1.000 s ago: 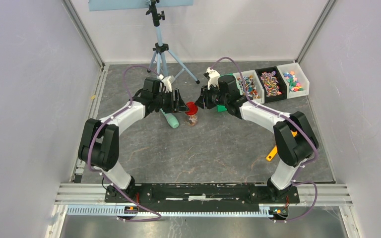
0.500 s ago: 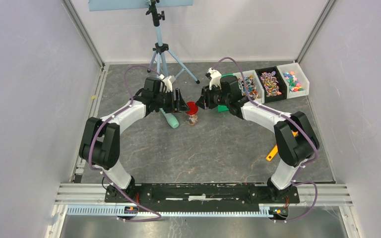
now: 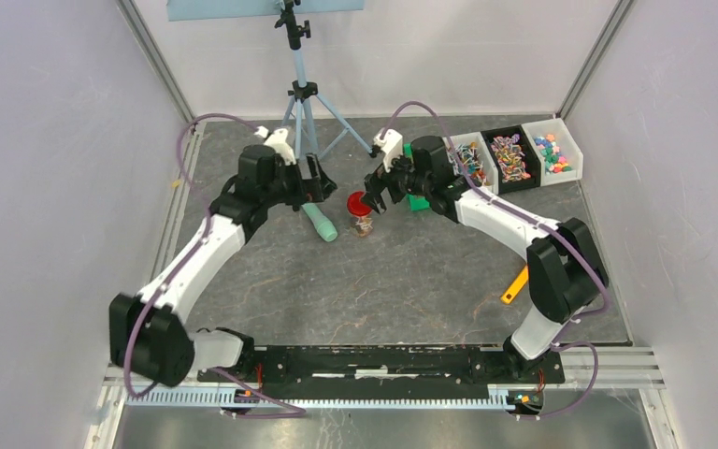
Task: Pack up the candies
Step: Close the bottle lid on the packing bottle, then move the packing bottle to the center of the board.
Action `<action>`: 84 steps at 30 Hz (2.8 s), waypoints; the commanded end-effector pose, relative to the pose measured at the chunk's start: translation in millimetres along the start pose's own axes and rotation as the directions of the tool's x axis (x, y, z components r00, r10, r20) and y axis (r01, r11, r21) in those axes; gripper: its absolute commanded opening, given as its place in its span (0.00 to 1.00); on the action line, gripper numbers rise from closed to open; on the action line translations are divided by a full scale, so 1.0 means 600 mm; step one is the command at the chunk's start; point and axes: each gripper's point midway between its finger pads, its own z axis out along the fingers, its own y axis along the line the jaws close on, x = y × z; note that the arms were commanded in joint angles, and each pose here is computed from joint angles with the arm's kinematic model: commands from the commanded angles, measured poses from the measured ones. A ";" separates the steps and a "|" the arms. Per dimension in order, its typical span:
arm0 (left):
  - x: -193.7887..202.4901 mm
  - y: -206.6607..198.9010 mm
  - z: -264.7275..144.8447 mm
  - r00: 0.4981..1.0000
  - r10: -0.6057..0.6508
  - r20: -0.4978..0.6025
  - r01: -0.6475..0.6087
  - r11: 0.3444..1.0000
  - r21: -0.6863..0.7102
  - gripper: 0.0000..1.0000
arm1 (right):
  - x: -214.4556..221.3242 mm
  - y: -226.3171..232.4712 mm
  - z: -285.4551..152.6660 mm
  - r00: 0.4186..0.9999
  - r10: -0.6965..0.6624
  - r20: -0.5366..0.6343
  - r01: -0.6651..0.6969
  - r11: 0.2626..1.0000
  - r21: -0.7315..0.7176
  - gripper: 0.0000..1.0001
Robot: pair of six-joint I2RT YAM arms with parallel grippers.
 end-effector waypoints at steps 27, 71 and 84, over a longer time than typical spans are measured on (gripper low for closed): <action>0.058 0.072 -0.127 0.973 -0.051 0.226 0.092 0.980 -0.178 0.94 | 0.036 0.035 0.074 0.950 -0.252 -0.186 0.263 0.964 0.039 0.82; 0.138 -0.078 0.076 0.953 -0.276 -0.127 0.298 0.929 0.218 0.67 | 0.184 0.109 -0.096 0.923 -0.282 -0.263 0.282 0.959 -0.039 0.55; 0.166 -0.065 0.085 0.962 -0.252 -0.106 0.266 0.953 0.148 0.67 | 0.197 0.109 -0.112 0.959 -0.180 -0.220 0.193 0.980 0.043 0.54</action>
